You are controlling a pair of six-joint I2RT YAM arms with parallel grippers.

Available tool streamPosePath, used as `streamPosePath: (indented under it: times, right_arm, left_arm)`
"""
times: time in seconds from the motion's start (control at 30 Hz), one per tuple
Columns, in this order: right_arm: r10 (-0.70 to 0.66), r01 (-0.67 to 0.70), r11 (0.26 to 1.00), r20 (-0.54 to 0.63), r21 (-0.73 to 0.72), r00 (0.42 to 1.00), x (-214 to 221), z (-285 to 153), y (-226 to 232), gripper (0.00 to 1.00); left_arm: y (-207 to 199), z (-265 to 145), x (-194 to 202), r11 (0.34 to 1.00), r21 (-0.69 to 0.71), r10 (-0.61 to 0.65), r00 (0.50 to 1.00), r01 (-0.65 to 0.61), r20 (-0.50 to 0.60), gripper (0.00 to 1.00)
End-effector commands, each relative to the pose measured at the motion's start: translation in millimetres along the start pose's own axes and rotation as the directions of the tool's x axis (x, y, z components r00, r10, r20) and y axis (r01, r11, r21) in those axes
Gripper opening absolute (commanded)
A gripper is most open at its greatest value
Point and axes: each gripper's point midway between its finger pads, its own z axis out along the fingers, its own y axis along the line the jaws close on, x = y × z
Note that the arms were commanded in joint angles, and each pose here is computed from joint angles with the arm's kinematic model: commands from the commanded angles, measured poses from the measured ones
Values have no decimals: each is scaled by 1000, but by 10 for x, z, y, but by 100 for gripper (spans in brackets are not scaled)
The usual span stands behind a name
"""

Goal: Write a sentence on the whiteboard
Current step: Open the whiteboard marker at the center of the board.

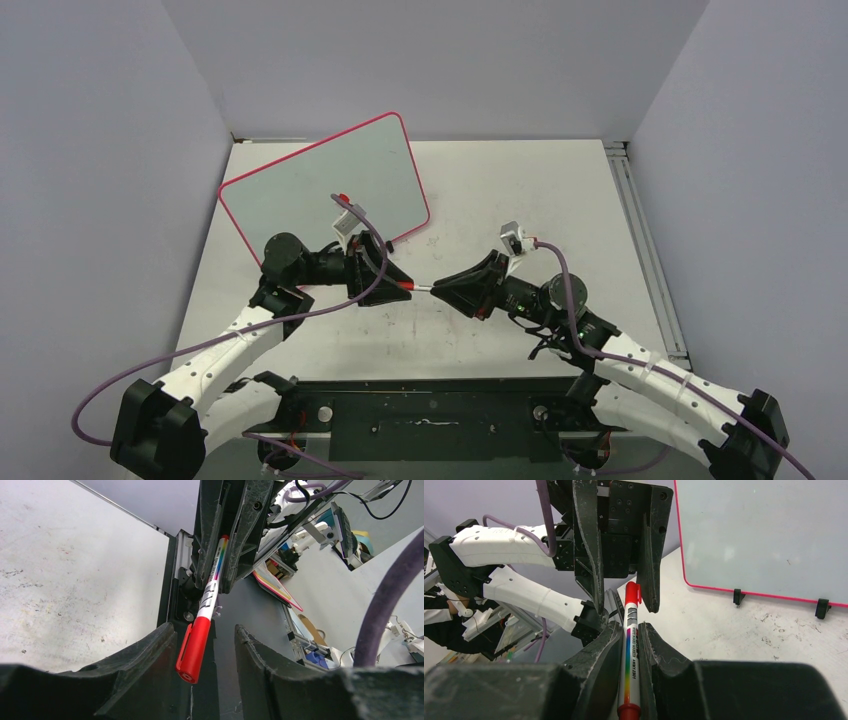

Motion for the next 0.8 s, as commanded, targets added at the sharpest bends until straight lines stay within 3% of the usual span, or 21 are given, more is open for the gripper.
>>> streamPosePath:
  times: [0.0,0.13,0.33,0.57,0.77]
  right_arm:
    - [-50,53,997,67,-50,997,-262,50,181,5]
    - [-50,53,998,65,-46,997,-253,50,171,5]
    - [-58,62,997,74,-48,996,-294,29,204,5]
    - [-110,112,994,137,-12,984,-465,-128,252,5]
    - [-150,153,988,121,-17,981,-506,-196,323,5]
  left_arm:
    - [-127,13,-84,997,42,68,998,-68,8,43]
    - [-125,17,-82,997,42,66,998,-67,8,32]
    - [-123,18,-79,997,44,65,998,-65,6,0]
    - [-122,12,-52,997,51,66,998,-66,-7,0]
    - [-184,-19,-61,994,61,95,995,-95,-4,0]
